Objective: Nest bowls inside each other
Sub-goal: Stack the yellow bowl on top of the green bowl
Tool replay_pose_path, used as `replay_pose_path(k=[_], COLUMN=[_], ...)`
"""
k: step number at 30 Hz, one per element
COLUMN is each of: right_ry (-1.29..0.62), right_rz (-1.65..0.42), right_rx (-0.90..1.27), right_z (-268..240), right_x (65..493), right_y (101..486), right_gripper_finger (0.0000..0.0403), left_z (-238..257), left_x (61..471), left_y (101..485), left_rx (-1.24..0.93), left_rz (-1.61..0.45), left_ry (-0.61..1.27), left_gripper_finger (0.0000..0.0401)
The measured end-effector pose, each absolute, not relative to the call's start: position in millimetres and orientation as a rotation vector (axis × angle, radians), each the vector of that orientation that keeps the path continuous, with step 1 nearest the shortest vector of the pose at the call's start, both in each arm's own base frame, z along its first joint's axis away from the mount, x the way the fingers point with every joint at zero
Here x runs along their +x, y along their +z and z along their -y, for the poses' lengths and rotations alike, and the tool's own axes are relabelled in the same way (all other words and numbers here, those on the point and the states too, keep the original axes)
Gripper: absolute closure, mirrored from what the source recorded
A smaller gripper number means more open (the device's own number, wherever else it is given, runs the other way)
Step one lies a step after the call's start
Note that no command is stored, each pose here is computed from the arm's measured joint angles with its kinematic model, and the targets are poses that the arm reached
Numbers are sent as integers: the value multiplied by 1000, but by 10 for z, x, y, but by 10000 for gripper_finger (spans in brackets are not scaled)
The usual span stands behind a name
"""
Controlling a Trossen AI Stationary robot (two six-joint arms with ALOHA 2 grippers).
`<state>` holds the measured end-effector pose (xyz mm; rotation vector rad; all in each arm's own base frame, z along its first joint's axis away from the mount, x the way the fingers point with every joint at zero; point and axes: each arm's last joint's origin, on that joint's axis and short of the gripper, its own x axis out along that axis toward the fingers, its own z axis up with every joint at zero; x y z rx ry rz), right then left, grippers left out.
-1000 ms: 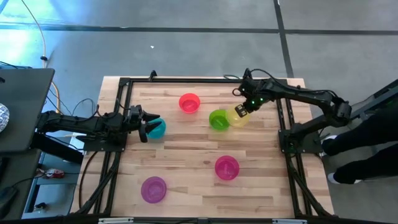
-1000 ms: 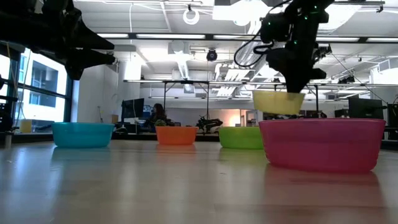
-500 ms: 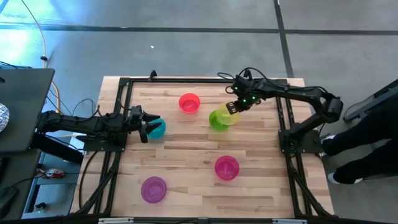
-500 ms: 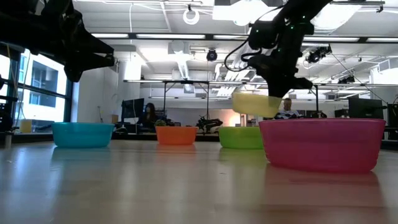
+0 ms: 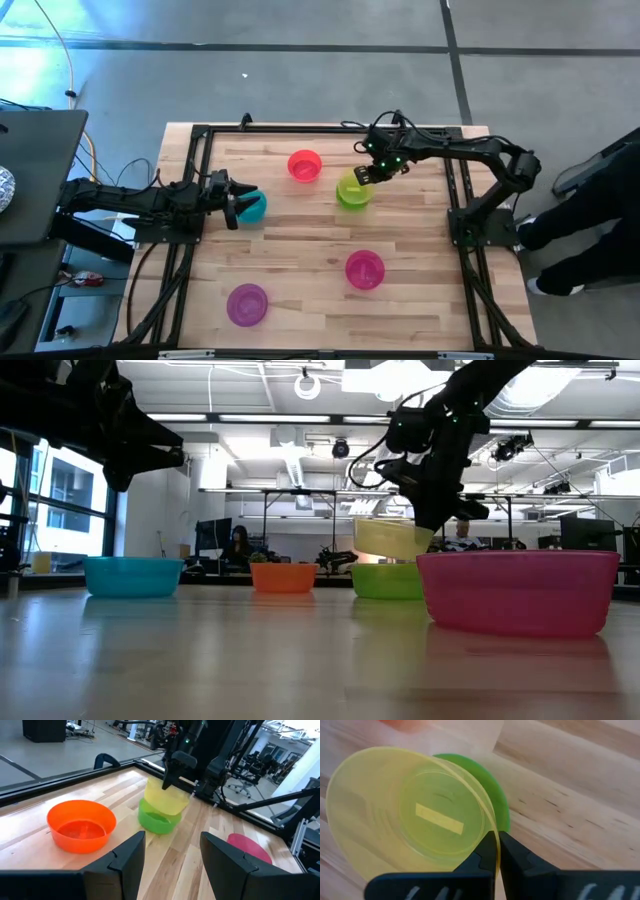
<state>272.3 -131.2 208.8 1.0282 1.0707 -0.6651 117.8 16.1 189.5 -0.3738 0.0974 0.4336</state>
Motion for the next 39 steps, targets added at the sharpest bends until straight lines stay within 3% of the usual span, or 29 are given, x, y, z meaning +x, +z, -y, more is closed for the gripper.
replay_pose_path(k=[27,39], right_ry=[-733,-726], right_rz=[-1094,-1075], right_rx=[1038,1034], right_z=[1214,1175], right_x=[2822,2859], right_y=[1972,1979], right_gripper_finger=[399,303], left_z=[-160,-155], left_x=[1178,1180], left_y=[1895,1894], left_rx=[-374,-381], left_rz=[-98,-101], left_ry=[433,415], left_gripper_finger=[221,221])
